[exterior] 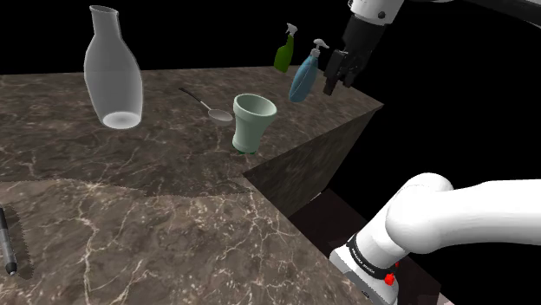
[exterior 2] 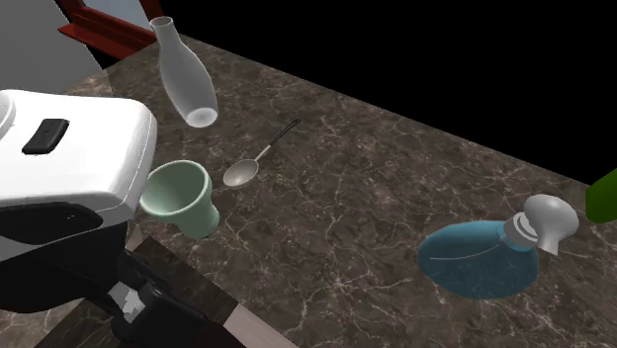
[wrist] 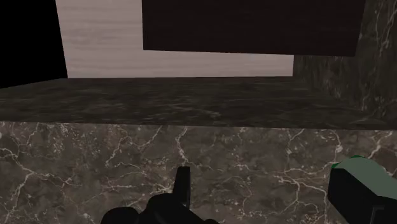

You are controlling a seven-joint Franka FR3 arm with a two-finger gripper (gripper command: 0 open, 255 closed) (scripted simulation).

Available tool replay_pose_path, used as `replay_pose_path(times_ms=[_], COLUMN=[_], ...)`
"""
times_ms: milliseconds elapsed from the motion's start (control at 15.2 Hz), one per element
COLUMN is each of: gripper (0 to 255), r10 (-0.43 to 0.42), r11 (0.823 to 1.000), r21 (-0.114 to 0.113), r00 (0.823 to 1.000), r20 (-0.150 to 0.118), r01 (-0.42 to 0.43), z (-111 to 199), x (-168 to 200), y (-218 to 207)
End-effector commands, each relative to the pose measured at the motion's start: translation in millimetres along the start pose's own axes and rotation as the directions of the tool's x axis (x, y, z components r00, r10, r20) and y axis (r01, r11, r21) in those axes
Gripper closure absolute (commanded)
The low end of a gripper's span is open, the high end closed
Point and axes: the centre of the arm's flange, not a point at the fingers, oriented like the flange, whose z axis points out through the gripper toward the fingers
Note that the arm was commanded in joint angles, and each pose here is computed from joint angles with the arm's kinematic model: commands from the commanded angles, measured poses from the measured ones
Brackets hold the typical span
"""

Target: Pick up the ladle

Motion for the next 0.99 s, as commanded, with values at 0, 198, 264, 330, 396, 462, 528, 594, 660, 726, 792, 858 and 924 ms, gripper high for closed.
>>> replay_pose_path(times_ms=[0,198,264,330,396,462,528,594,660,726,792,858,924], gripper=[0,0,0,0,0,0,0,0,0,0,0,0,0], r10=[0.000,-0.003,-0.004,-0.005,-0.006,-0.007,-0.008,-0.009,-0.010,-0.011,-0.012,-0.013,-0.014], r11=[1.000,1.000,0.999,0.999,0.999,0.998,0.998,0.997,0.997,0.996,0.995,0.995,0.994], r21=[0.000,0.024,0.032,0.040,0.048,0.056,0.064,0.072,0.080,0.088,0.096,0.104,0.112], r00=[1.000,1.000,1.000,1.000,1.000,1.000,1.000,1.000,1.000,1.000,1.000,1.000,1.000], r20=[0.000,0.005,0.006,0.008,0.009,0.011,0.012,0.014,0.015,0.017,0.018,0.020,0.021], r01=[0.000,0.003,0.004,0.004,0.005,0.006,0.007,0.008,0.009,0.009,0.010,0.011,0.012], z=[0,16,21,26,31,36,41,46,51,56,61,66,71], x=[0,33,44,55,66,77,88,99,110,121,132,143,154], y=[0,-13,-17,-22,-26,-31,-35,-40,-45,-49,-54,-59,-64])
